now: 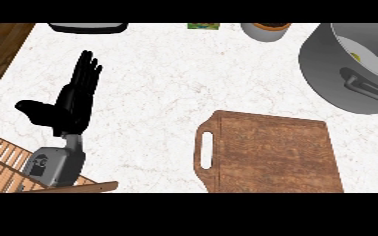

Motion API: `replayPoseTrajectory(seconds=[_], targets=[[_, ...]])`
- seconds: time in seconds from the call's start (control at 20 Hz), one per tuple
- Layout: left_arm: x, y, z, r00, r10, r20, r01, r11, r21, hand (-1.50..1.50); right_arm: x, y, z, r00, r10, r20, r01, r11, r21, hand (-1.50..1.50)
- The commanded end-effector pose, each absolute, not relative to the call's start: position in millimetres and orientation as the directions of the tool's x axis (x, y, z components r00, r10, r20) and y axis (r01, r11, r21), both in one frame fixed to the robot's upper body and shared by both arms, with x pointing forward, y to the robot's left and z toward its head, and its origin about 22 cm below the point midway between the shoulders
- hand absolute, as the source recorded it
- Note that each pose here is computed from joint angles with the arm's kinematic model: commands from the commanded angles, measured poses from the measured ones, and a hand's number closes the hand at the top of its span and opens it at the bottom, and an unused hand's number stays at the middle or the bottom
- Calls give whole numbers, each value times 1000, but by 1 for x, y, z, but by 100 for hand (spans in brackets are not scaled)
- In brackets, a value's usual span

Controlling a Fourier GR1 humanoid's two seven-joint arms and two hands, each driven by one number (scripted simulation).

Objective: Pick the lemon from the cutting board and place it in the pot

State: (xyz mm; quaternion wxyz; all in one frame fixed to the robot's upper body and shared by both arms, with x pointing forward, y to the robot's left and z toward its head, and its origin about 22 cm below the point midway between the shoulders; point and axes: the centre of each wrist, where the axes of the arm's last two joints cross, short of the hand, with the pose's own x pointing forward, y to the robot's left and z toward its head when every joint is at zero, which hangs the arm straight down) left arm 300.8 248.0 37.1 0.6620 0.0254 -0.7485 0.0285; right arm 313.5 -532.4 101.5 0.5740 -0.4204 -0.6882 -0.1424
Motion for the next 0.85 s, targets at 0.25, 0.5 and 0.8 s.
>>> replayPoseTrajectory(seconds=[0.25, 0.5, 0.8], targets=[[308, 263, 66, -197, -41, 980, -104, 994, 20, 0, 249, -580, 92, -60, 381, 923, 792, 581, -188, -150], [319, 260, 75, -204, -47, 978, -100, 995, 27, 0, 224, -595, 91, -64, 366, 928, 783, 595, -181, -150], [311, 267, 65, -198, -35, 980, -79, 997, 19, 0, 186, -614, 90, -37, 398, 916, 803, 558, -210, -150]])
